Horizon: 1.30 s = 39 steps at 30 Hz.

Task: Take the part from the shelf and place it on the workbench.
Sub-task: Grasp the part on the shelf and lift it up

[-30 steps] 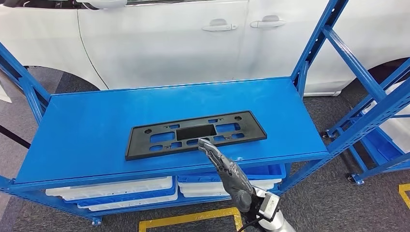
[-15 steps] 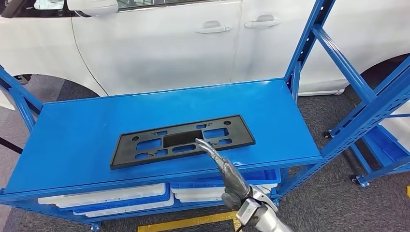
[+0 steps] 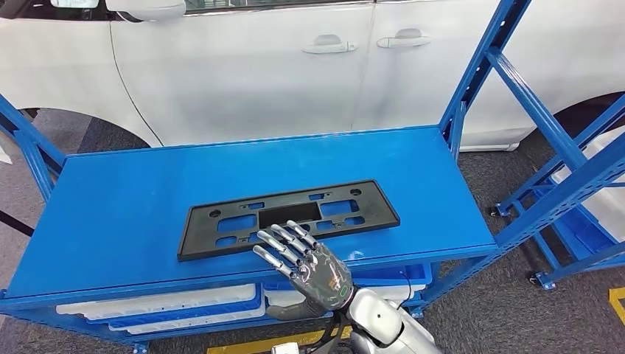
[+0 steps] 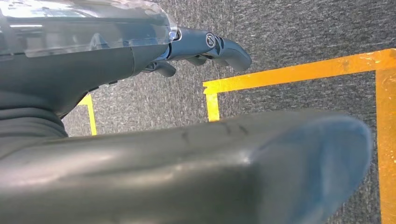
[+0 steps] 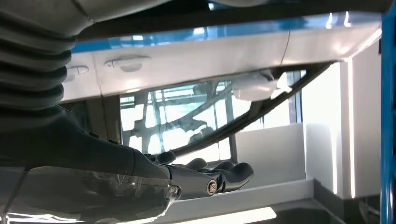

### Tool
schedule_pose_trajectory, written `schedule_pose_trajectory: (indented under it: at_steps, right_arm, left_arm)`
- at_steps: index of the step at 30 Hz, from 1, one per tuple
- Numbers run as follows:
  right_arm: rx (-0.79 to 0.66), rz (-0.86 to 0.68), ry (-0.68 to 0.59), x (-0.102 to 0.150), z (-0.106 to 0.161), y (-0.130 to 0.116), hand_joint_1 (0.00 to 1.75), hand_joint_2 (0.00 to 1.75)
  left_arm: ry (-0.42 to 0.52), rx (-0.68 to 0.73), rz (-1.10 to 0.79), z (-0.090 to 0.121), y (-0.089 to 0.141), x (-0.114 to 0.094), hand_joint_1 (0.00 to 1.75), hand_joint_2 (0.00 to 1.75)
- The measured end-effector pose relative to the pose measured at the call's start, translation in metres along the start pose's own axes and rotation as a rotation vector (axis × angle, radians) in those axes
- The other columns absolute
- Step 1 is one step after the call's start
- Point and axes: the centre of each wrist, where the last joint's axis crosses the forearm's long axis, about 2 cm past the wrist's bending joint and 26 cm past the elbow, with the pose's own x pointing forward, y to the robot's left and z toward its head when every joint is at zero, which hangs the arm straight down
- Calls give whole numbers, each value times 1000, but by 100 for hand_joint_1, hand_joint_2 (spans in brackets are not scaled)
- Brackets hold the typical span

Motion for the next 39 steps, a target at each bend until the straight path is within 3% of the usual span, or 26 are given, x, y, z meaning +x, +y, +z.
schedule_pose_trajectory:
  at_steps: [4, 11, 22, 28, 33, 37, 39]
  right_arm:
    - [44, 13, 8, -2, -5, 10, 0, 175]
    - [34, 35, 25, -16, -43, 12, 0, 175]
    - [67, 7, -3, -4, -78, 17, 0, 175]
    - [77, 8, -11, -4, -80, 18, 0, 175]
    - [176, 12, -29, -5, -73, 32, 0, 175]
    - [192, 18, -33, -7, -72, 34, 0, 0]
    - [199, 20, -33, -8, -72, 35, 0, 0]
  left_arm:
    - [1, -3, -7, 0, -1, 0, 0, 0]
    - [-9, -12, -17, 0, -2, 2, 0, 0]
    - [-9, -16, -21, 0, -2, 1, 0, 0]
    - [-12, -17, -21, 0, -2, 2, 0, 0]
    - [-8, -22, -22, 0, -1, 0, 0, 0]
    - [-8, -24, -23, 0, -1, 0, 0, 0]
    - [-8, -23, -23, 0, -1, 0, 0, 0]
